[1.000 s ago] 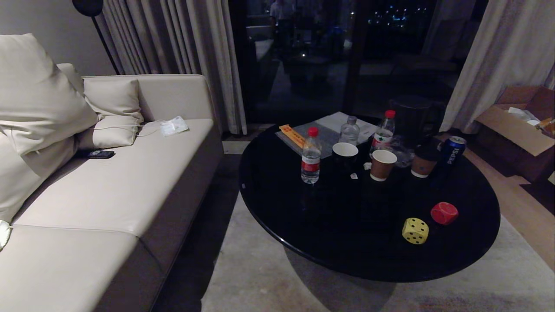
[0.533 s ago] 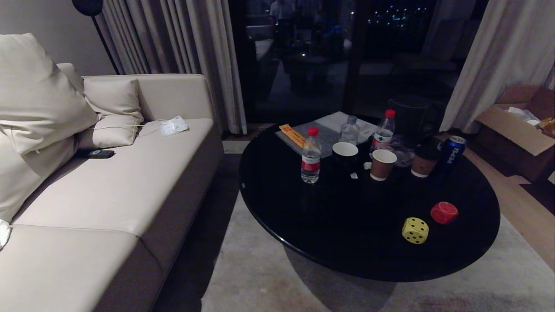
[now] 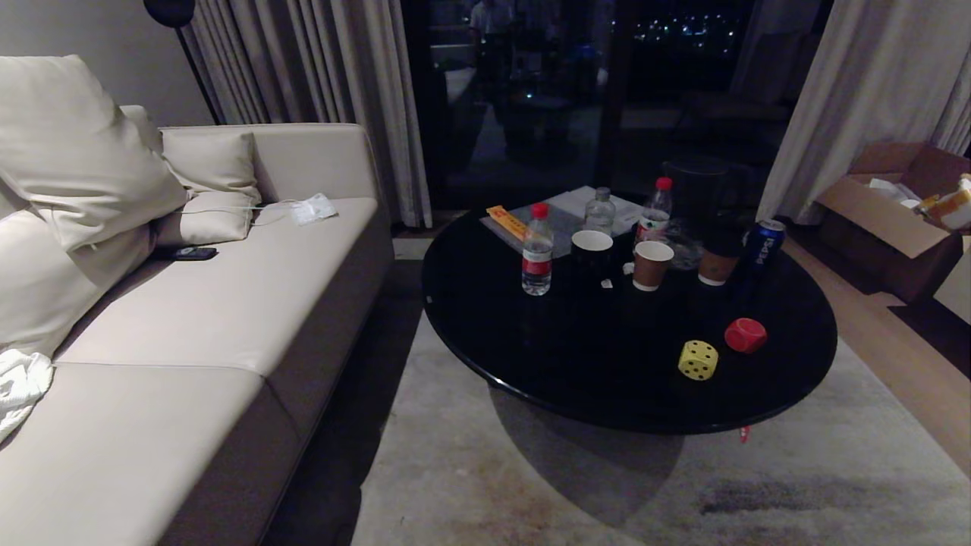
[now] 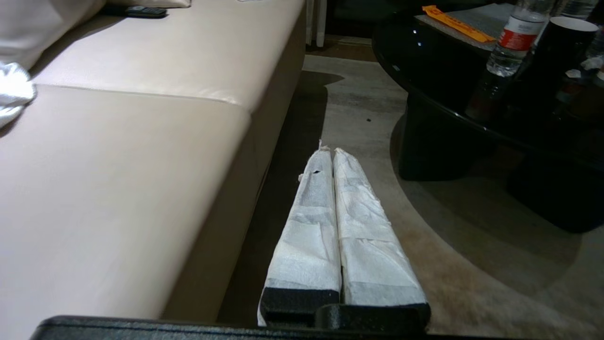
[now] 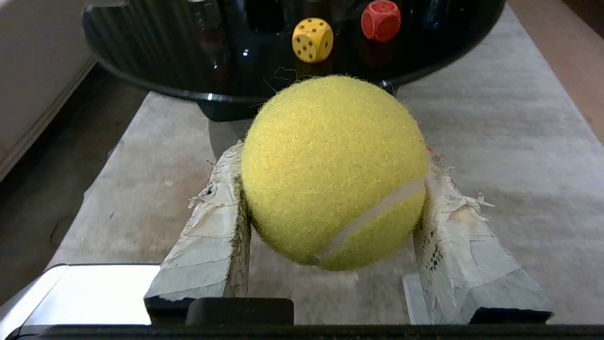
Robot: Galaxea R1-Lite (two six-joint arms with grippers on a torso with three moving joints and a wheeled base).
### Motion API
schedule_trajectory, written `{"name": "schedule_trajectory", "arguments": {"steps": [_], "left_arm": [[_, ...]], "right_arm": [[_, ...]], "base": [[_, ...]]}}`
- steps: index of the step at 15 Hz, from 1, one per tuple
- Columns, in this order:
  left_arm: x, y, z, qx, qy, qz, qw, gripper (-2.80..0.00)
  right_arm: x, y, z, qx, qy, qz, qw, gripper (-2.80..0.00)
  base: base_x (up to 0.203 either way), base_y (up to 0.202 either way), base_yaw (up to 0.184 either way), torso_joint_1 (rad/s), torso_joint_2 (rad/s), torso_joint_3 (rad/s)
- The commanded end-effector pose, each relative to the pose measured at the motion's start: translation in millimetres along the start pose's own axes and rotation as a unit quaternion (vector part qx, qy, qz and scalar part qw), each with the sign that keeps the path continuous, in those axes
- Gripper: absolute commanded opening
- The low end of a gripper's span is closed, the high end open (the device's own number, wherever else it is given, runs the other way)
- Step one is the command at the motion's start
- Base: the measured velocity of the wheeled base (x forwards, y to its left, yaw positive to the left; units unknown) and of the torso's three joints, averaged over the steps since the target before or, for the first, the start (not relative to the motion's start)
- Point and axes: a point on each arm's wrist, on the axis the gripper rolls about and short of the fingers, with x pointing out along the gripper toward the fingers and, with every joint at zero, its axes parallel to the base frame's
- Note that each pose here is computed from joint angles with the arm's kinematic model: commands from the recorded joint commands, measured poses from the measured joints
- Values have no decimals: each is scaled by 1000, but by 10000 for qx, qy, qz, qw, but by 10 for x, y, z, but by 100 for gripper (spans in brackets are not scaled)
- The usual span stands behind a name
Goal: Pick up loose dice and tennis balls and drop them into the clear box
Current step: Put the ball in the box
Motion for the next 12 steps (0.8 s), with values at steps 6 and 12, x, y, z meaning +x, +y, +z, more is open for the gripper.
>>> {"name": "schedule_trajectory", "arguments": {"steps": [6, 12], "left_arm": [[2, 0, -4, -4, 12, 6, 10000, -280], [2, 0, -4, -4, 12, 6, 10000, -280]], "right_arm": [[2, 0, -3, 1, 18, 1, 10000, -280], [2, 0, -3, 1, 18, 1, 10000, -280]], "base": [[-182, 0, -1, 1, 4, 3], [-183, 0, 0, 5, 0, 2]]}}
